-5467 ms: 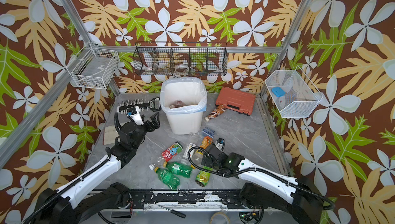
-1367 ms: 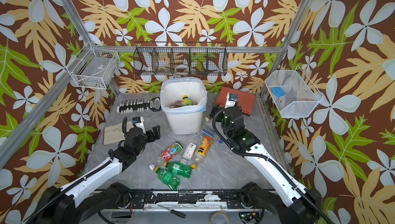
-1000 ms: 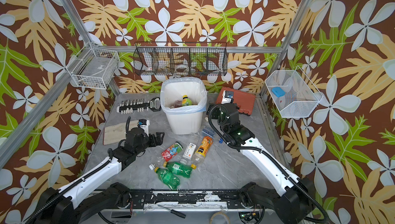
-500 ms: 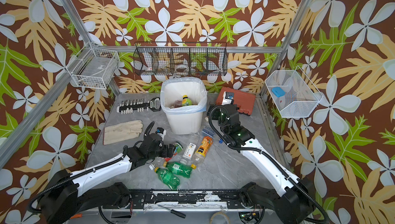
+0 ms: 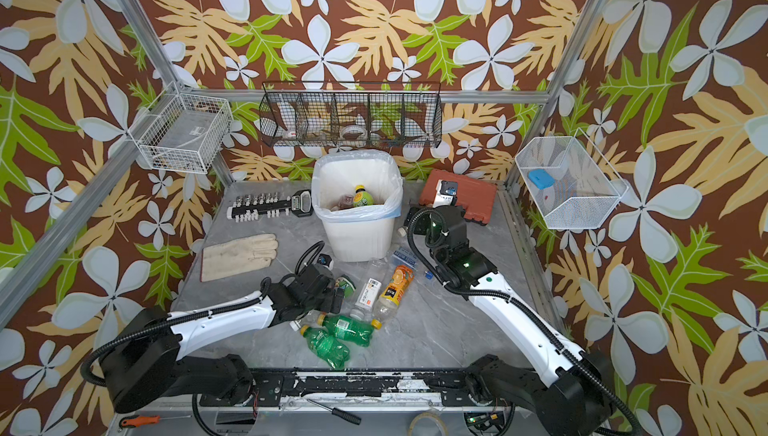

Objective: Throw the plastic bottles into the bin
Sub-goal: 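Lower the left gripper onto the cartoon-printed green bottle and grasp it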

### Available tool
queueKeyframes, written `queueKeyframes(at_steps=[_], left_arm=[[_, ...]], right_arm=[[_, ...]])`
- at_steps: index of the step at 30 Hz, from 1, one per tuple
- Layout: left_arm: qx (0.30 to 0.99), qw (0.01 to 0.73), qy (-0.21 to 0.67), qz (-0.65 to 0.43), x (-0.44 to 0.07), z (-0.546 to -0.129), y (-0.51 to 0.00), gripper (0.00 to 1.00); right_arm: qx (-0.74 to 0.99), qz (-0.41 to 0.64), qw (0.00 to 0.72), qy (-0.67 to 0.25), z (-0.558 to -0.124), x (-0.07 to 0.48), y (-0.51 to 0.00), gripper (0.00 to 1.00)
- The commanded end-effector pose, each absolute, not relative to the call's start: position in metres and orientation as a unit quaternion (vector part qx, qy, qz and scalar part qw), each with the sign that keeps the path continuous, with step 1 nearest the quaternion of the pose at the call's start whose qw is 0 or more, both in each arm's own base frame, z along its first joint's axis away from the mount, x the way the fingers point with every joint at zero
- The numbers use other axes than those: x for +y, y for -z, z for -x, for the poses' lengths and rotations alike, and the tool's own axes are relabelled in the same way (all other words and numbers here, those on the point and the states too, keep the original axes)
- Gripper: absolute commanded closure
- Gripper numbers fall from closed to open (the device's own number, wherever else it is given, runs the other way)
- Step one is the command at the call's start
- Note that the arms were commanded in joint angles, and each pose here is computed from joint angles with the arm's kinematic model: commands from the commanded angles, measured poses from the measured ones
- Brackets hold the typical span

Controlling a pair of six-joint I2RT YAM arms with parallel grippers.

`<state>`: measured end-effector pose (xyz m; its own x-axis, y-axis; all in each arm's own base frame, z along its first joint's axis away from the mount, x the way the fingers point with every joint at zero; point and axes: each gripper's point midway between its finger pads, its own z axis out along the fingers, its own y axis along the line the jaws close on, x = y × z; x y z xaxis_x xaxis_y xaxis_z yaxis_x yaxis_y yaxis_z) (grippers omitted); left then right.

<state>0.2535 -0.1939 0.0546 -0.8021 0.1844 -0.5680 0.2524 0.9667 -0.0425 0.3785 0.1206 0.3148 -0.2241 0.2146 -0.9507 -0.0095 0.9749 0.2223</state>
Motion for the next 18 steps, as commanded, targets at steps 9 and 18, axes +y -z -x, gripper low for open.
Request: queueKeyframes(at_steps=[9,18], left_arm=[[0.952,0.284,-0.053,-0.104,-0.171,-0.269,-0.040,0.08],[0.953,0.275,-0.076,-0.101,-0.170,-0.275,-0.034,0.30]], right_arm=[[0.768,-0.078,0.630,-0.085,-0.375,0.113,-0.321,0.01],[0.765,-0.080,0.634,-0.079,-0.376,0.110,-0.322,0.00]])
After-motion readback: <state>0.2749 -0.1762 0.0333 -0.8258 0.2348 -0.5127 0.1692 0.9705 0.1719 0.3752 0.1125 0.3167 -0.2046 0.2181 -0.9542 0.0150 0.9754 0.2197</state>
